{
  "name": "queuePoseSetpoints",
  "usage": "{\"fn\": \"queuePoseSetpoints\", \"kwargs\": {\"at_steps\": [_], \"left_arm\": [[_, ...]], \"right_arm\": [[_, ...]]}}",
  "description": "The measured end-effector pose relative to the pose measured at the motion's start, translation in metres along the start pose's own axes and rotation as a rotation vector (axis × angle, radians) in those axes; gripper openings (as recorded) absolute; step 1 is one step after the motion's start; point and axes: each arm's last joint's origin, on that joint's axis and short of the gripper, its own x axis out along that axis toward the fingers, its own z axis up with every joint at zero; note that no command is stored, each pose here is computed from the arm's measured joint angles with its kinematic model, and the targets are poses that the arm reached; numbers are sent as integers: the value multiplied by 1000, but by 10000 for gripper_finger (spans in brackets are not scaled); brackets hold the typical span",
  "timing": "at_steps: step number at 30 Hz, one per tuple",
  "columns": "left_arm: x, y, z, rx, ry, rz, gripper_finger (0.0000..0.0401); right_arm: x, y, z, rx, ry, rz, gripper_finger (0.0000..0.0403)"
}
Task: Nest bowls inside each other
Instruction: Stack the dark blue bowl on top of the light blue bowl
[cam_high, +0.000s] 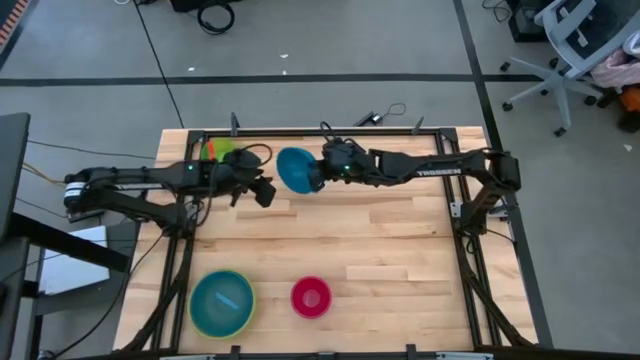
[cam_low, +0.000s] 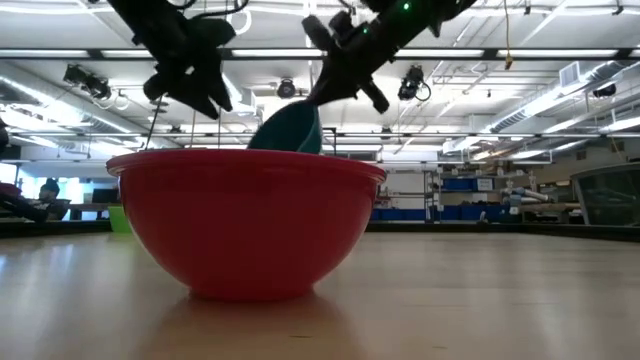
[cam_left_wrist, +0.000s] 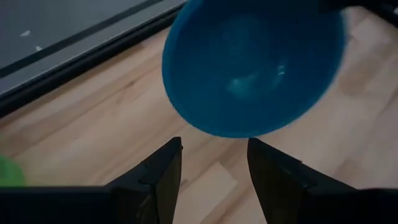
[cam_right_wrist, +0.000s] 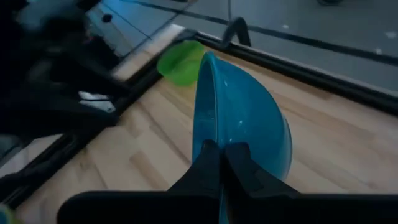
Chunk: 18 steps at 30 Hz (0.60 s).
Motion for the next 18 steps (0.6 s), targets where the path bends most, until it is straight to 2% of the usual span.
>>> {"fn": "queuePoseSetpoints", "kwargs": {"at_steps": [7,13,16,18], "left_arm": [[13,-3,1,-2,7,19,183],[12,-11,13,45,-93,-85,176],[11,-14,17,43,-120,-138,138],[11,-15,18,35,-127,-157,91]], "right_arm": [[-27,19,5,-96,-17,136,7],[-48,27,14,-138,-29,244,7],[-58,28,19,-146,-48,264,7],[-63,28,22,-147,-62,273,7]]}}
